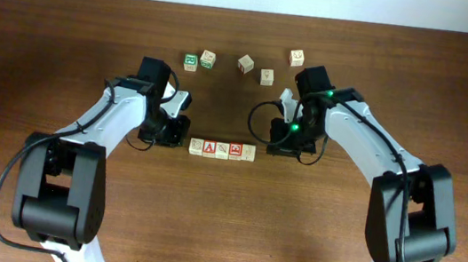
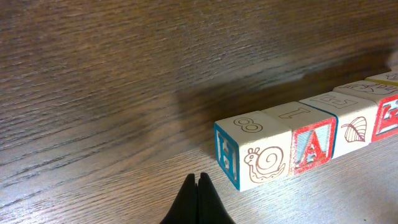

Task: Rotate 5 blocks
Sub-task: 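Press both grippers inward against the row's end blocks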

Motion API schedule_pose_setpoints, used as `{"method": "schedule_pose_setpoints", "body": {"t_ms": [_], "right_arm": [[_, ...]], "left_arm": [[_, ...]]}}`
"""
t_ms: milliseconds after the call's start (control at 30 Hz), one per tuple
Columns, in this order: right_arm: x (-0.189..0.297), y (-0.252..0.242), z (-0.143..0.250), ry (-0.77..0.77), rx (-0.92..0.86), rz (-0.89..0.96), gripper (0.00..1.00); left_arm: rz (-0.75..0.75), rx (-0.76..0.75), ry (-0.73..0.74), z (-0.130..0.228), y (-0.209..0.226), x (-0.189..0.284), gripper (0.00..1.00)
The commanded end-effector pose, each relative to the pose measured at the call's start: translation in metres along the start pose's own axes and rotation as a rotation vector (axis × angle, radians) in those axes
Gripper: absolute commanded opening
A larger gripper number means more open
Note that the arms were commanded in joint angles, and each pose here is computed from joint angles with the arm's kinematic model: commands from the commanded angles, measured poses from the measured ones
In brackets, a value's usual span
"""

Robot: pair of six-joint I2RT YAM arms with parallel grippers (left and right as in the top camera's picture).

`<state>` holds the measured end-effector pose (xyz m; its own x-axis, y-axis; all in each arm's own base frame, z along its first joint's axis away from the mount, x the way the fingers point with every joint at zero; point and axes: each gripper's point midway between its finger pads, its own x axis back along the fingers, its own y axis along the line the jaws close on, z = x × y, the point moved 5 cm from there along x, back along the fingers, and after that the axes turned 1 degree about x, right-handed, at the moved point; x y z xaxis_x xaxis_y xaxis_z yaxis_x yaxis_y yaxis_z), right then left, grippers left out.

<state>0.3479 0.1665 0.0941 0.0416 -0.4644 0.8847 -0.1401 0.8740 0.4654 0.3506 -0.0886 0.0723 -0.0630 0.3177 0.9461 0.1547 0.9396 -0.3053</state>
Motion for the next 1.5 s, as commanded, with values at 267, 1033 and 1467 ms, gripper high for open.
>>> {"method": "schedule_pose_setpoints", "body": {"t_ms": [267, 1033, 1467], "right_arm": [[-0.014, 0.002, 0.005, 0.018, -0.128, 0.027, 0.05], [-0.031, -0.005, 0.005, -0.030, -0.174, 0.051, 0.05], [-0.031, -0.006, 0.005, -0.031, -0.173, 0.055, 0.04]], "left_arm": [[0.044, 0.020, 0.015, 0.003, -0.004, -0.004, 0.00], [-0.053, 0.024, -0.007, -0.001, -0.015, -0.011, 0.00], [-0.085, 0.045, -0.013, -0.002, -0.012, -0.011, 0.00]]}}
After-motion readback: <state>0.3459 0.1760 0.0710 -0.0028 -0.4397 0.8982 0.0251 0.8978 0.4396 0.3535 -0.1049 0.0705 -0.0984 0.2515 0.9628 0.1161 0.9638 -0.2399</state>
